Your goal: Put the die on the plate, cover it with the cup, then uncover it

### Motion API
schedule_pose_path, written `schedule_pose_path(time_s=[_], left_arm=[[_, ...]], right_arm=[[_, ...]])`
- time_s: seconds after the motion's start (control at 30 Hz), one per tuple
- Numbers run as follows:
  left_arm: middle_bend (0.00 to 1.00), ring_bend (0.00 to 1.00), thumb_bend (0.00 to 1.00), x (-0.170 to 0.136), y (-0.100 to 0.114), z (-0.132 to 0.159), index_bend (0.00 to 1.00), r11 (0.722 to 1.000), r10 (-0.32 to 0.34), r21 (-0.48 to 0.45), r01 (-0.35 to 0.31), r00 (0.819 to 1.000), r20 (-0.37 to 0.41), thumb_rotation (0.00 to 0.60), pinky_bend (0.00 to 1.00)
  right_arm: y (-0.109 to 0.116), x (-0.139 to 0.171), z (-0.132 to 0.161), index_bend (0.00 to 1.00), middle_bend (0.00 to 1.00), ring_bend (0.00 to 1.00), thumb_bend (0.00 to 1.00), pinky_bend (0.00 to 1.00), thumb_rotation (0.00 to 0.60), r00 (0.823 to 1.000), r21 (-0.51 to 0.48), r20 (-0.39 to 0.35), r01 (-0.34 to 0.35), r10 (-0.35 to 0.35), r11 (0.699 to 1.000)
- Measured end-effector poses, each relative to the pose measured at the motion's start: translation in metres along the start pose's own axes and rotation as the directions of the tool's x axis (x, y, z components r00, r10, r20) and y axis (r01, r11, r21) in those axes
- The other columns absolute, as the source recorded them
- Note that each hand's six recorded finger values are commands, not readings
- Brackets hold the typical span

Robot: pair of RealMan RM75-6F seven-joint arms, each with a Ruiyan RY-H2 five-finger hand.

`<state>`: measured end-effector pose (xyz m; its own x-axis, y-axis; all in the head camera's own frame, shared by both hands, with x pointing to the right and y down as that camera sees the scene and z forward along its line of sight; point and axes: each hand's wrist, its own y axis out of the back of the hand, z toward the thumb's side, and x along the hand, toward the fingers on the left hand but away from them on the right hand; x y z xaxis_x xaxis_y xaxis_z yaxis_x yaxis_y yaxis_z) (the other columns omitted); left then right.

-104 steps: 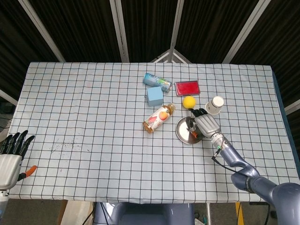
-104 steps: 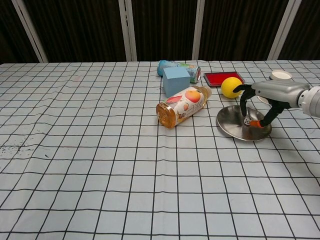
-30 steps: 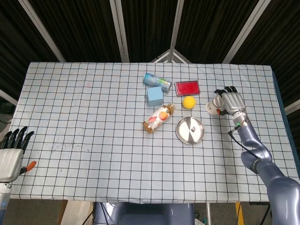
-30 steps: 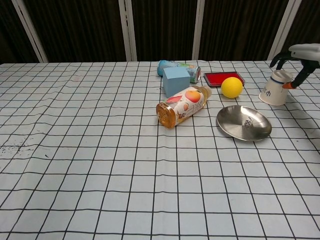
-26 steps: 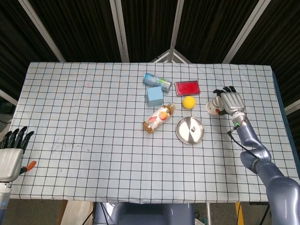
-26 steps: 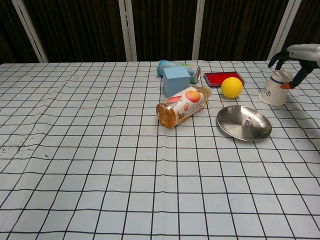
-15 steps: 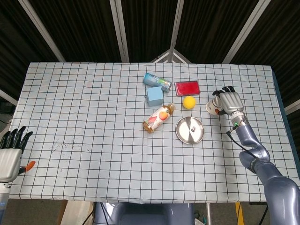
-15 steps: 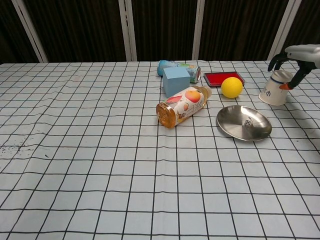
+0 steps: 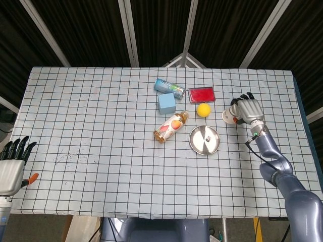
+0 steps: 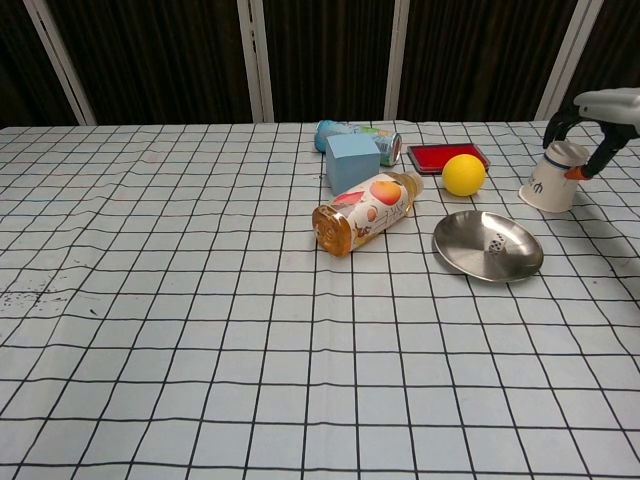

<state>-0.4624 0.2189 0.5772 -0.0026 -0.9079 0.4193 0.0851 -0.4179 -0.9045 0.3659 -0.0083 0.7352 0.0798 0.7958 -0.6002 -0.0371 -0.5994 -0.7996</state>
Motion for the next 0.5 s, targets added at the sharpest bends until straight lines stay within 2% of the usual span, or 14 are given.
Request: schedule_pose_path(time_s=[0.5], left_arm=[[0.00, 0.00, 0.26, 0.0004, -0.0024, 0.0023, 0.13, 1.000, -0.008, 0.009, 0.008, 1.000, 0.005, 0.600, 0.02]], right_arm=[[-0.0020, 0.0005, -0.0042, 0.37, 0.35, 0.18, 0.31, 0.06, 0.600, 1.000, 0.020, 0.005, -0.019, 0.018, 1.000]])
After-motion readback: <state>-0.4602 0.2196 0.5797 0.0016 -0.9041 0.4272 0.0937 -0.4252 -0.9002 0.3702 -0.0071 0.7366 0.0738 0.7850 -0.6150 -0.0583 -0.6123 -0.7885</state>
